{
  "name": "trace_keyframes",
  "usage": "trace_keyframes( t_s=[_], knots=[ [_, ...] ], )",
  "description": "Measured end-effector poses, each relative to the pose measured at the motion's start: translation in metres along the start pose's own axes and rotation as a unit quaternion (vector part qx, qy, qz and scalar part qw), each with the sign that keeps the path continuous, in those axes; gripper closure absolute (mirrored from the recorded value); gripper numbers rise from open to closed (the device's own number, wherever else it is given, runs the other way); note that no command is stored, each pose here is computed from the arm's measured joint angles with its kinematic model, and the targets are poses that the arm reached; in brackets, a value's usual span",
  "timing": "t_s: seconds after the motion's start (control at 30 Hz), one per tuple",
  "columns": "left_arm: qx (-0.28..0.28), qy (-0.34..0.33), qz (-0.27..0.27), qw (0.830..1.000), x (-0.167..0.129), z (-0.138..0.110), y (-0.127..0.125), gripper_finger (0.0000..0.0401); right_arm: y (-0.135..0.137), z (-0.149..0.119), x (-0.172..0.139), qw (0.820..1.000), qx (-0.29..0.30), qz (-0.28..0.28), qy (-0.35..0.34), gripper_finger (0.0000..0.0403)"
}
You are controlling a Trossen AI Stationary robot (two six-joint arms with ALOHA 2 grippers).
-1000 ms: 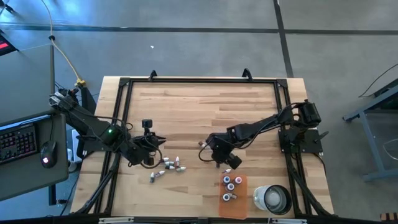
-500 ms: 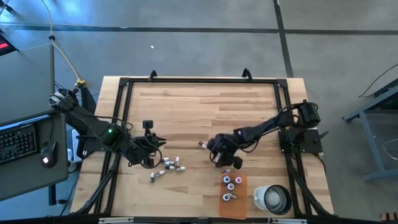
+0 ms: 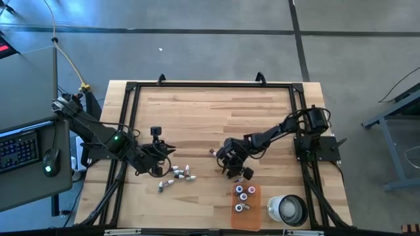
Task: Pick & Place food coloring
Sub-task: Put the top right small green food coloring bottle into the orange bin
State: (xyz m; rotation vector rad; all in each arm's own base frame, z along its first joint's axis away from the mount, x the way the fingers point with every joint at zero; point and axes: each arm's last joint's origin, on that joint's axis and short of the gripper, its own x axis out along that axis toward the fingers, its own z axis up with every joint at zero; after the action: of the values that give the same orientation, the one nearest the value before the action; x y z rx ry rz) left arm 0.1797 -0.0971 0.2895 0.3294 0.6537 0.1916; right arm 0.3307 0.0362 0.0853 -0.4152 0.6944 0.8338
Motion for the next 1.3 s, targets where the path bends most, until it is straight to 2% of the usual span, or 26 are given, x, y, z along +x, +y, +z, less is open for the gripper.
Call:
trace_keyframes(
  t_s=[0.23,0.4,0.6,0.7,0.8,1.0,1.13,1.3],
  knots=[
    [0.0,0.0,0.001,1.0,0.0,0.0,0.0,0.0364,0.003,-0.01,-0.002,1.0,-0.018,-0.003,0.016,0.0297],
    [0.004,0.0,0.001,1.0,0.0,0.0,0.0,0.0364,0.004,-0.011,-0.002,0.999,0.035,-0.004,0.012,0.0335],
    [0.006,0.0,0.001,1.0,0.0,0.0,0.0,0.0364,0.0,0.001,-0.013,0.998,0.051,-0.038,-0.003,0.0335],
    [0.006,0.0,0.001,1.0,0.0,0.0,0.0,0.0364,-0.004,0.015,-0.03,0.994,0.051,-0.096,0.005,0.0328],
    [0.01,-0.002,0.006,1.0,0.0,0.0,0.0,0.0364,-0.011,0.042,-0.058,0.985,0.026,-0.17,-0.016,0.0331],
    [0.018,-0.002,0.005,1.0,0.0,0.0,0.0,0.0364,0.007,0.105,-0.101,0.97,0.014,-0.229,-0.082,0.0336],
    [0.011,-0.009,0.004,1.0,0.0,0.002,0.0,0.0364,0.042,0.142,-0.099,0.978,-0.002,-0.192,-0.077,0.0328],
    [-0.004,-0.024,-0.006,1.0,0.0,0.006,-0.001,0.0364,0.096,0.166,-0.08,0.993,-0.035,-0.084,-0.069,0.0331]
  ],
)
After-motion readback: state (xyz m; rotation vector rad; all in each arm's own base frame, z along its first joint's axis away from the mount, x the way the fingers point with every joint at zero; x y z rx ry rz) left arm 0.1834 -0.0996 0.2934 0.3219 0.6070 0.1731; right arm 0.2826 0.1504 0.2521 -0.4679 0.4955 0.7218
